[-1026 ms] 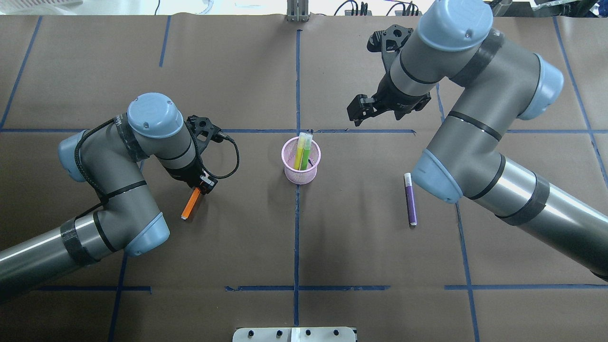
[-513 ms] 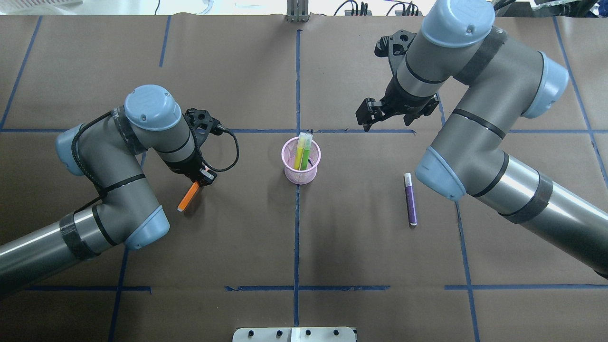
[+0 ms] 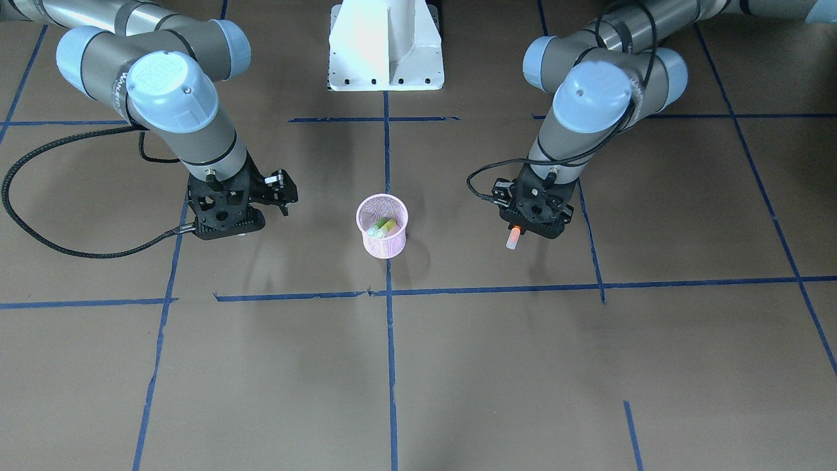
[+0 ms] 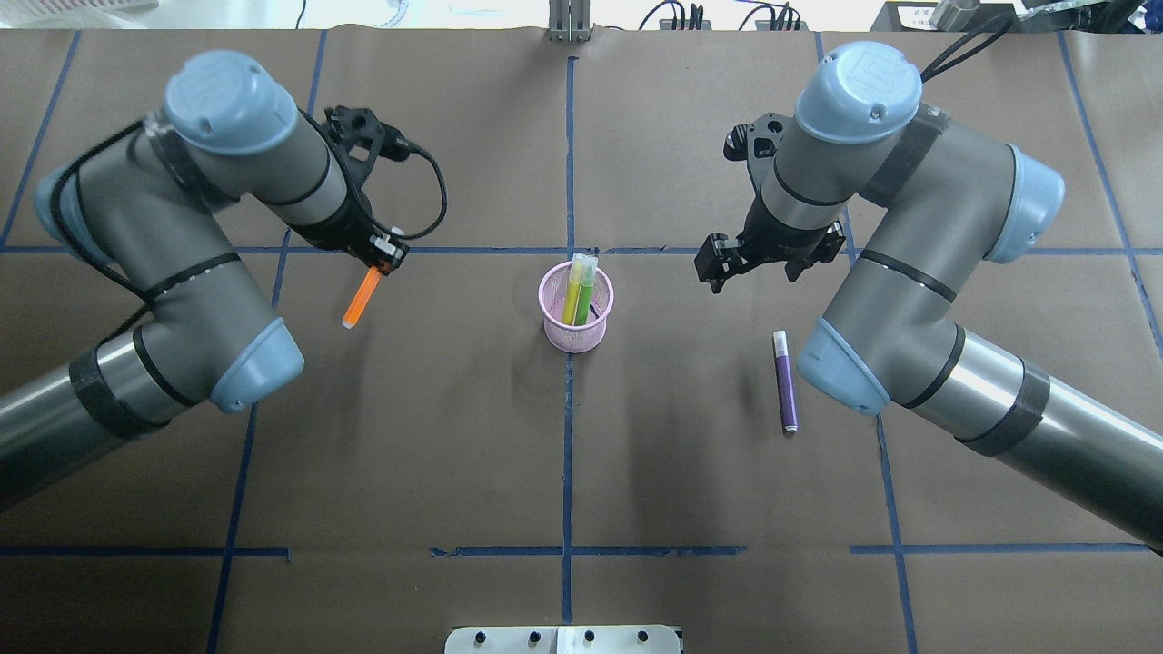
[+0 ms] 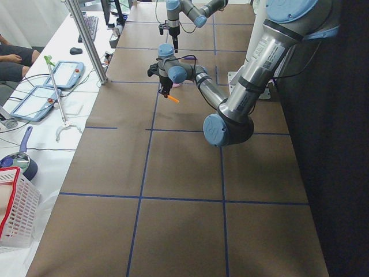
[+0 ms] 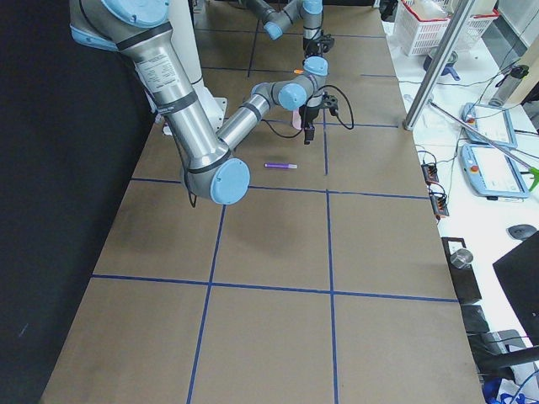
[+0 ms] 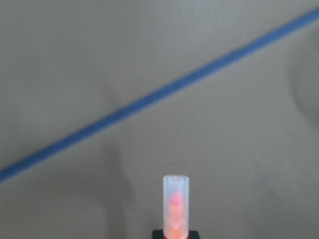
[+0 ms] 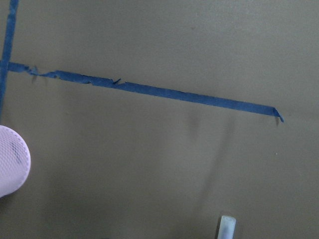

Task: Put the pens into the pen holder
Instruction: 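Lower the right gripper onto the purple marker while the left carries the orange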

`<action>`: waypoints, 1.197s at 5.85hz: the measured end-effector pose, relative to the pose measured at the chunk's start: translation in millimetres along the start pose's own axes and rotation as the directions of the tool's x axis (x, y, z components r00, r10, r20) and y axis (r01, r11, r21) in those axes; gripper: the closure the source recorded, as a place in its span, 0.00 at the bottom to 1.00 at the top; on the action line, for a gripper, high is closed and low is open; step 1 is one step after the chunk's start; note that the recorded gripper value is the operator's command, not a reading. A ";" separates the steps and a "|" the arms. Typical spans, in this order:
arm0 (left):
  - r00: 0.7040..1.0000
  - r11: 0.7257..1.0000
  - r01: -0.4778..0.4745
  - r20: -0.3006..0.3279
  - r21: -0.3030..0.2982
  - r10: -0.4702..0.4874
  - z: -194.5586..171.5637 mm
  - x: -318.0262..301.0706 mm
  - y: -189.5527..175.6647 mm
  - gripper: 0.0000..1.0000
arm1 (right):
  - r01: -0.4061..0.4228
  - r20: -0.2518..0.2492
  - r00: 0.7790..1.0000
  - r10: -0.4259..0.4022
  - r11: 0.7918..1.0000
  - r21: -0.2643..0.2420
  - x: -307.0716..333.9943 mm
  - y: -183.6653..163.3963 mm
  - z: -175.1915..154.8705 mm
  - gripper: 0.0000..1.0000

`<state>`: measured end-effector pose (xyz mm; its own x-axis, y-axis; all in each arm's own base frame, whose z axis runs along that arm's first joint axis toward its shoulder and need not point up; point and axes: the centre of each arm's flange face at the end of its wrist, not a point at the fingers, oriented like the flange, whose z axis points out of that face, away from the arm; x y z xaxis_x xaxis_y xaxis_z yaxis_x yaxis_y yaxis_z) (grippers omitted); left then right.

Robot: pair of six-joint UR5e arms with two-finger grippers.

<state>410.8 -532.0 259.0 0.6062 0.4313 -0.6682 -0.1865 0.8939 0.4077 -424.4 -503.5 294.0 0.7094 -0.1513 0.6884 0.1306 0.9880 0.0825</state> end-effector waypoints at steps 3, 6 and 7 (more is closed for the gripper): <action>0.990 0.984 0.127 -0.069 0.126 -0.119 -62.5 34.7 -42.4 1.00 | -0.096 -0.042 0.995 0.095 0.994 -0.044 27.2 10.5 29.2 0.00; 0.986 0.965 0.157 -0.088 0.210 -0.142 -82.6 52.0 -57.5 1.00 | -0.138 -0.075 0.988 0.132 0.987 -0.080 56.8 23.8 55.2 0.00; 0.984 0.959 0.169 -0.088 0.227 -0.152 -87.2 56.6 -61.3 1.00 | -0.146 -0.060 0.988 0.141 0.986 -0.080 50.7 30.1 66.2 0.00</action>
<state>389.1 -551.7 141.9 0.5568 0.2993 -0.7749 0.0990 0.9023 0.4197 -430.3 -479.3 379.1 0.7611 -0.0119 0.6485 0.0805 0.9938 -0.0762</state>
